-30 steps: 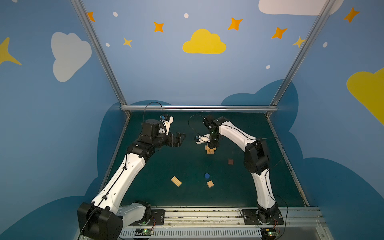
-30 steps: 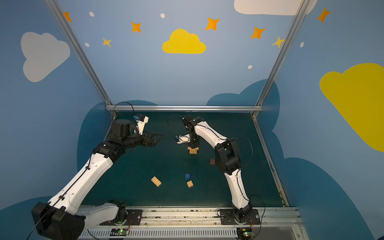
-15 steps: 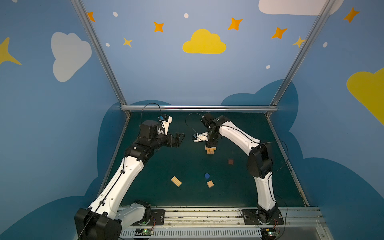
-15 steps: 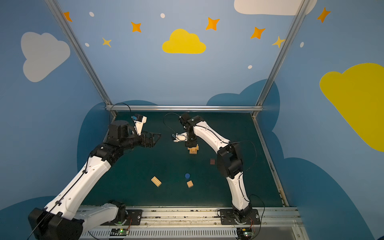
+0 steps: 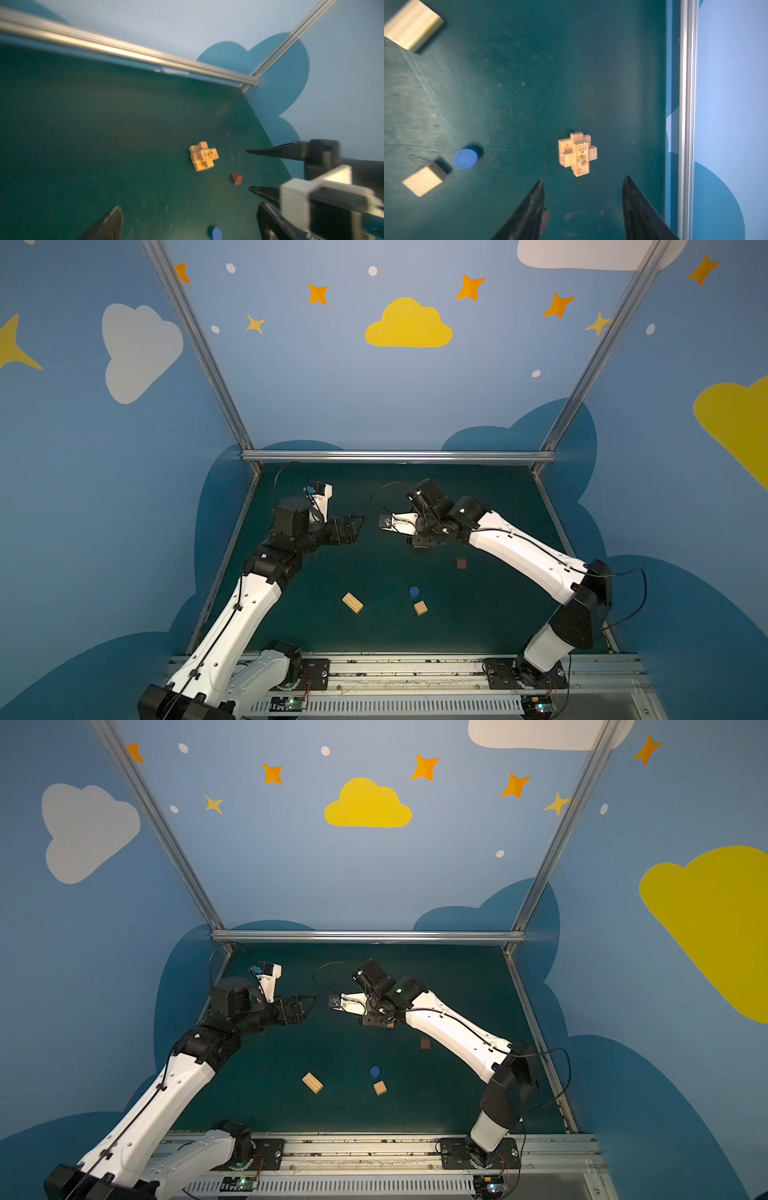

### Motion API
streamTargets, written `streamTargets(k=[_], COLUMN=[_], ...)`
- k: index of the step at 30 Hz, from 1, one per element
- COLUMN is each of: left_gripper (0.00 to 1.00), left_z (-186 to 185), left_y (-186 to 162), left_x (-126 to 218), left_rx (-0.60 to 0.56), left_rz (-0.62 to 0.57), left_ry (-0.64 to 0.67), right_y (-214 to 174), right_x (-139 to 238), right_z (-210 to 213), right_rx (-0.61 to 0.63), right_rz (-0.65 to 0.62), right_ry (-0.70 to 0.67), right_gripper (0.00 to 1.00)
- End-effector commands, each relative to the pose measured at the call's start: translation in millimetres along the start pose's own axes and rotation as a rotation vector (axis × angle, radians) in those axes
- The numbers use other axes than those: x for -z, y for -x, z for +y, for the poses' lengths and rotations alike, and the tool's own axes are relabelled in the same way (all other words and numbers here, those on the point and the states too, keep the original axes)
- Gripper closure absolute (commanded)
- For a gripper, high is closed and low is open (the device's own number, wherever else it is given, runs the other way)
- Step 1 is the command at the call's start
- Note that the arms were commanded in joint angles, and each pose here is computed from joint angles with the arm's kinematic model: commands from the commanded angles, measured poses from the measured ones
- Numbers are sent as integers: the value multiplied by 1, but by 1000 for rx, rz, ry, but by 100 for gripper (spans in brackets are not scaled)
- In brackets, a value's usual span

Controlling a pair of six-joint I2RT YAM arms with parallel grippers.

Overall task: Build the wood block tower
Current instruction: 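Raise the right gripper and swing it toward the loose pale plank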

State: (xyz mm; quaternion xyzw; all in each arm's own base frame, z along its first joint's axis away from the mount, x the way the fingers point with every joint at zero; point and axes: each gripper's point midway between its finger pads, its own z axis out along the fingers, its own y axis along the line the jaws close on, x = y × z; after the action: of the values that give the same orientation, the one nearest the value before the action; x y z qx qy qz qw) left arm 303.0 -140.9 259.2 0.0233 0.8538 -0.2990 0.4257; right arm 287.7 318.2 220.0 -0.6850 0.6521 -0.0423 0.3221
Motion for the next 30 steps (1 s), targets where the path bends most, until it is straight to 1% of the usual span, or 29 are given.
streamTargets(k=[1, 6, 8, 10, 12, 13, 15, 17, 18, 19, 20, 21, 24, 27, 30], left_gripper=[0, 0, 0, 0, 0, 0, 0, 0, 0, 0, 0, 0, 0, 0, 0], left_z=[5, 18, 25, 31, 39, 43, 51, 64, 65, 65, 68, 72, 80, 87, 94], left_y=[-22, -47, -57, -65, -72, -75, -80, -82, -82, -80, -76, -74, -74, -73, -71], left_x=[12, 28, 33, 37, 39, 39, 38, 37, 37, 38, 40, 42, 44, 47, 51], left_rx=[66, 27, -5, -38, -66, -72, -73, -46, -45, -58, -60, -53, -47, -42, -35], left_rz=[45, 82, 99, 116, 127, 125, 109, 70, 61, 57, 45, 34, 35, 29, 13], left_ry=[20, 77, 108, 136, 168, 183, 204, 254, 257, 263, 288, 311, 348, 388, 428], right_y=[23, 46, 54, 61, 67, 70, 74, 81, 84, 88, 93, 96, 106, 113, 112], right_x=[16, 23, 19, 14, 8, 6, 4, 5, 4, 2, -1, -4, -13, -17, -21], right_z=[-5, 27, 38, 55, 63, 66, 68, 70, 74, 82, 92, 101, 125, 139, 145], right_rx=[-93, -129, -175, -218, -282, -326, -451, -644, -723, -797, -844, -866, -876, -856, -849], right_rz=[-123, -218, -253, -282, -297, -300, -301, -310, -308, -297, -281, -266, -217, -189, -142], right_ry=[-101, -121, -124, -86, -82, -80, -83, -76, -43, 3, 45, 70, 91, 84, 67], right_gripper=[44, 45, 45, 46, 50, 53, 58, 69, 70, 70, 68, 67, 61, 58, 56])
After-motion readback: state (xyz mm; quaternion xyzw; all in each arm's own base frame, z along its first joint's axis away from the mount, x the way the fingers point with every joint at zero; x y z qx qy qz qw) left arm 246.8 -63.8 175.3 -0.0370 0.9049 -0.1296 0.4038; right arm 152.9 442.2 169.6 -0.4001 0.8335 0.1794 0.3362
